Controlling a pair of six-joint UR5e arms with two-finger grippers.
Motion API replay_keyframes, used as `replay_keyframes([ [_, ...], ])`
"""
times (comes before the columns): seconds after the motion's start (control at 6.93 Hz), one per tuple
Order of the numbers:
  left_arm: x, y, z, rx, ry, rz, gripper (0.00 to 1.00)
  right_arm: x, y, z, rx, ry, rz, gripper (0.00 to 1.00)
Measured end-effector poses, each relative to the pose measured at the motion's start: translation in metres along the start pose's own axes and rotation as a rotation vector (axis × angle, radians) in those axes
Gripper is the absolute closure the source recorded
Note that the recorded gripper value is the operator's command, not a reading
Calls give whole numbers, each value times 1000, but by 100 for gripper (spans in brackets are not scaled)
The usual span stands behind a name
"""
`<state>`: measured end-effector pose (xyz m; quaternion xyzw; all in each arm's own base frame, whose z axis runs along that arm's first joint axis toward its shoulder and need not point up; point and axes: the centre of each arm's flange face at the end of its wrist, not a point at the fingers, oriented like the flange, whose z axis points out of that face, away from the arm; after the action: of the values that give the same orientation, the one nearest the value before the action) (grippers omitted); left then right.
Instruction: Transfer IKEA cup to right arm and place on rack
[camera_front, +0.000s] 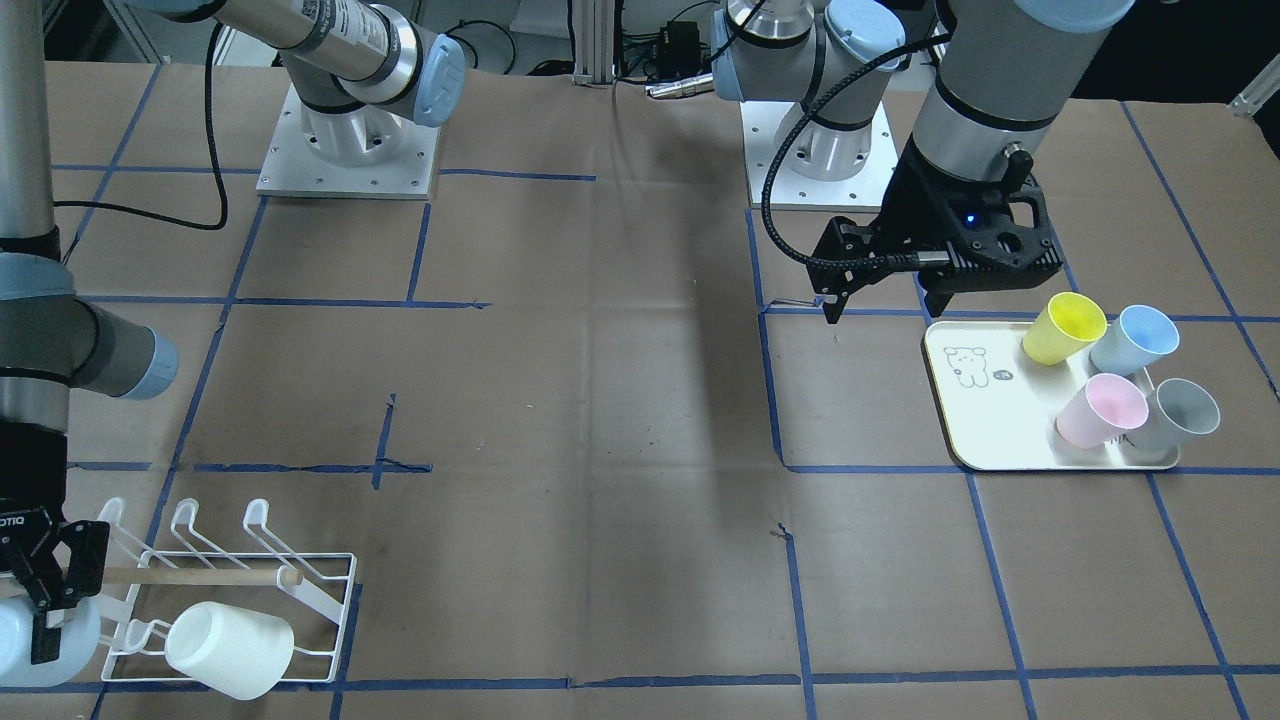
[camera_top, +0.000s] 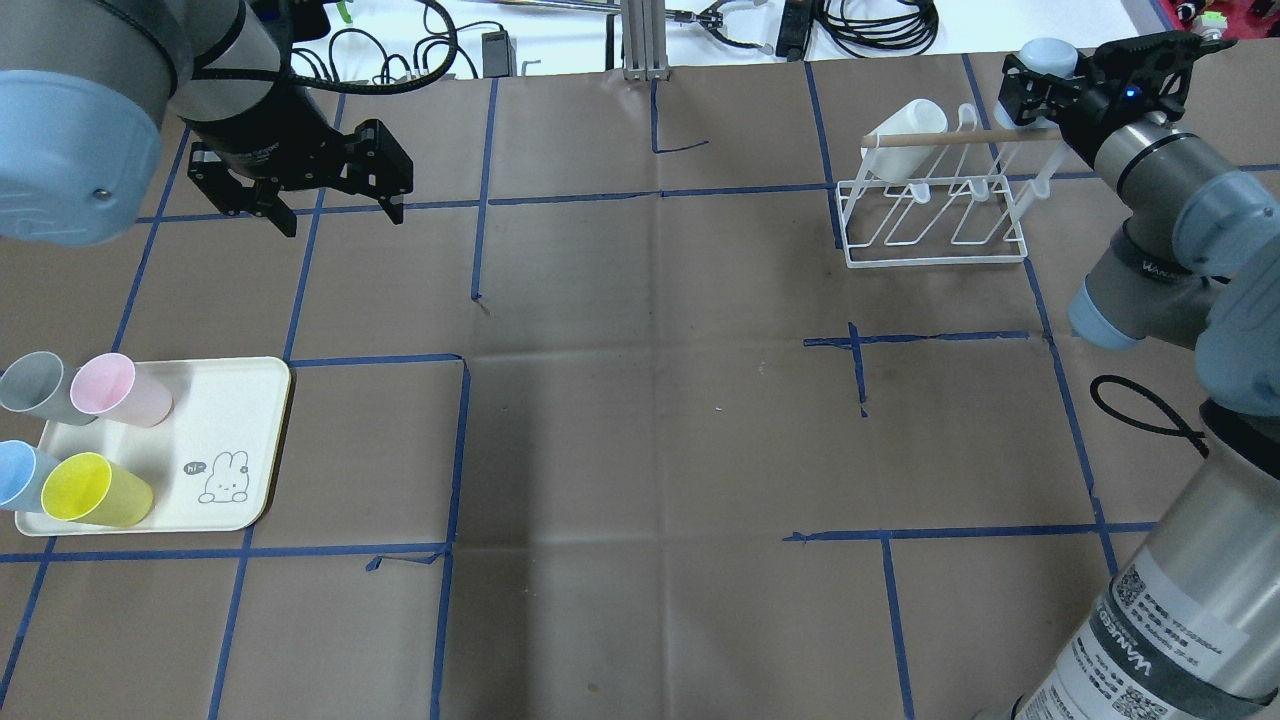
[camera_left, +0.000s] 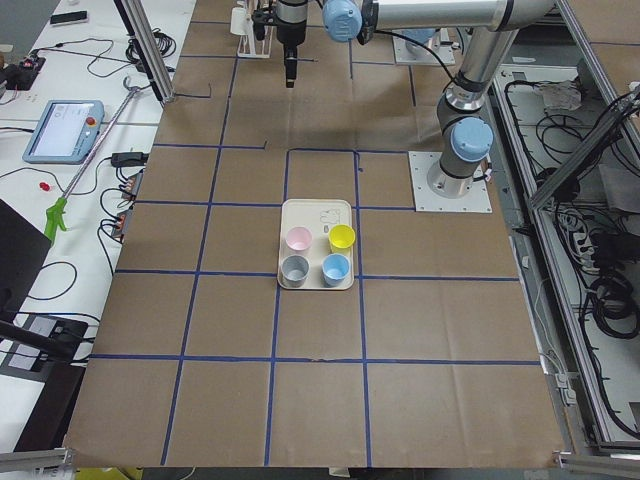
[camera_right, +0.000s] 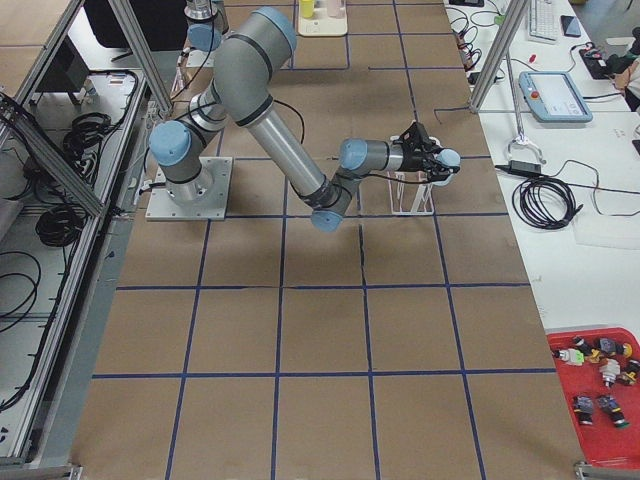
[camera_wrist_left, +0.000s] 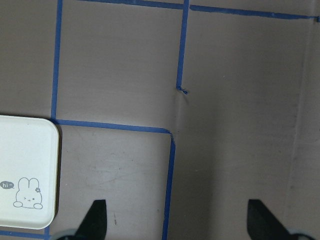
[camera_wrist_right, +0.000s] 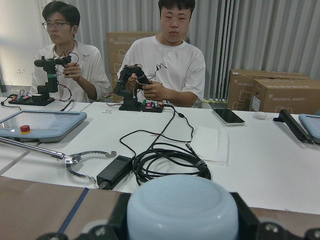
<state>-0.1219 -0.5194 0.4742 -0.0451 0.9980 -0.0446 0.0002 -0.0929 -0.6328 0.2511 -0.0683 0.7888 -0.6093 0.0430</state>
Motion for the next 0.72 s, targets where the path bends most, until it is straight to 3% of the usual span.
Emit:
replay_keyframes([
  [0.72,0,-1,1,-1,3,2,1,4,-5,-1,-7,7,12,0],
])
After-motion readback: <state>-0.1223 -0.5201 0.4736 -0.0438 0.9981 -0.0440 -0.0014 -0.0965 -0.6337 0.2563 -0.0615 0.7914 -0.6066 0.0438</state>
